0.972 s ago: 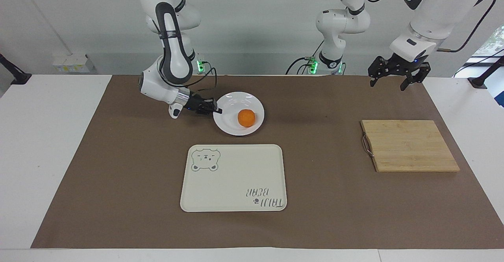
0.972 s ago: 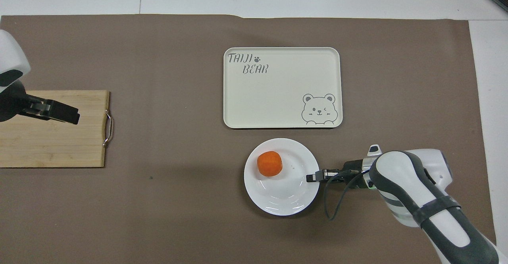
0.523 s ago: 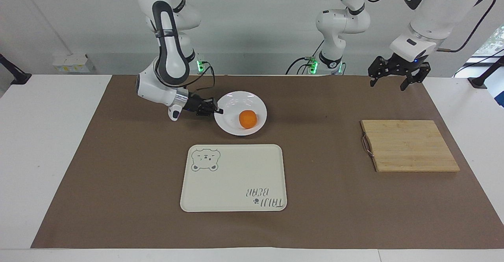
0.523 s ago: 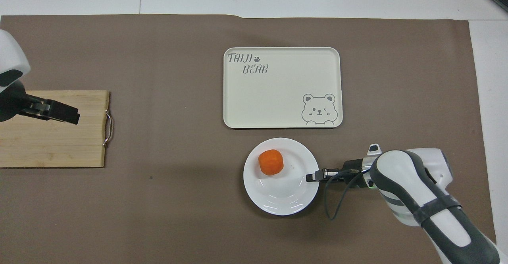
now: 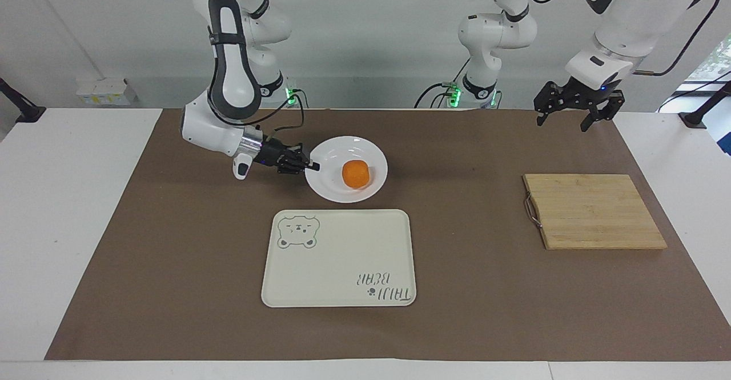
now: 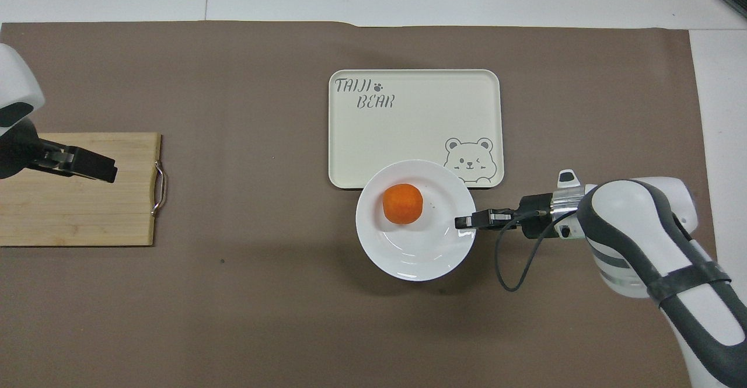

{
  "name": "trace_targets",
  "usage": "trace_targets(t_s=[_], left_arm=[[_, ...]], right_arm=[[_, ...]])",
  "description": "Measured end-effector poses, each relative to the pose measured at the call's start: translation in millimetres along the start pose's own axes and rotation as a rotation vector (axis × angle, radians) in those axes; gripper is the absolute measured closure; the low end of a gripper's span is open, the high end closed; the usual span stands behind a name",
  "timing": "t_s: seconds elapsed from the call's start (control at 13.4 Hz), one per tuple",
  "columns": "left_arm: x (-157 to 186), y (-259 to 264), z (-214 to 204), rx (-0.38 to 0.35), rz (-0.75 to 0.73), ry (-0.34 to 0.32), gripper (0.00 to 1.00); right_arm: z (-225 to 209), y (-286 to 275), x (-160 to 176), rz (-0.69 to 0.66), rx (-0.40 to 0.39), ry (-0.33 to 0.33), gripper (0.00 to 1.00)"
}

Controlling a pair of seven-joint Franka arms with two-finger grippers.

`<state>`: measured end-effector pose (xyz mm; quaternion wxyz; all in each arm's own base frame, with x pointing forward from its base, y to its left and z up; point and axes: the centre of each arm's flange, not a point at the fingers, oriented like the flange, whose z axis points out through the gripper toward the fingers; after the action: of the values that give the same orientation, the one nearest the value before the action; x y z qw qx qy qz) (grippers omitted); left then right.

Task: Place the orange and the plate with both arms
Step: 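Slide the plate with the right gripper farther from the robot onto the tray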

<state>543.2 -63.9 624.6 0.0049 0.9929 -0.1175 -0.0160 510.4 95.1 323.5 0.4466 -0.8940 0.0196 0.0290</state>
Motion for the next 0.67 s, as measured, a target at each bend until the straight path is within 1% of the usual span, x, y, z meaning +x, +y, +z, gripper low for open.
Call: trace_targets(t_s=[0.22, 0.45, 0.67], left_arm=[[0.0, 0.0, 0.0, 0.000, 0.000, 0.000, 0.00], [0.0, 0.0, 0.0, 0.000, 0.000, 0.000, 0.00], [0.0, 0.0, 0.0, 0.000, 0.000, 0.000, 0.00]], right_arm=[[-4.8, -13.2, 35.1, 0.023, -0.001, 0.027, 0.93], [-10.1, -23.9, 62.4, 0.029, -0.001, 0.053, 0.93], [-24.7, -30.5, 90.4, 0.042, 0.001, 0.095, 0.93]])
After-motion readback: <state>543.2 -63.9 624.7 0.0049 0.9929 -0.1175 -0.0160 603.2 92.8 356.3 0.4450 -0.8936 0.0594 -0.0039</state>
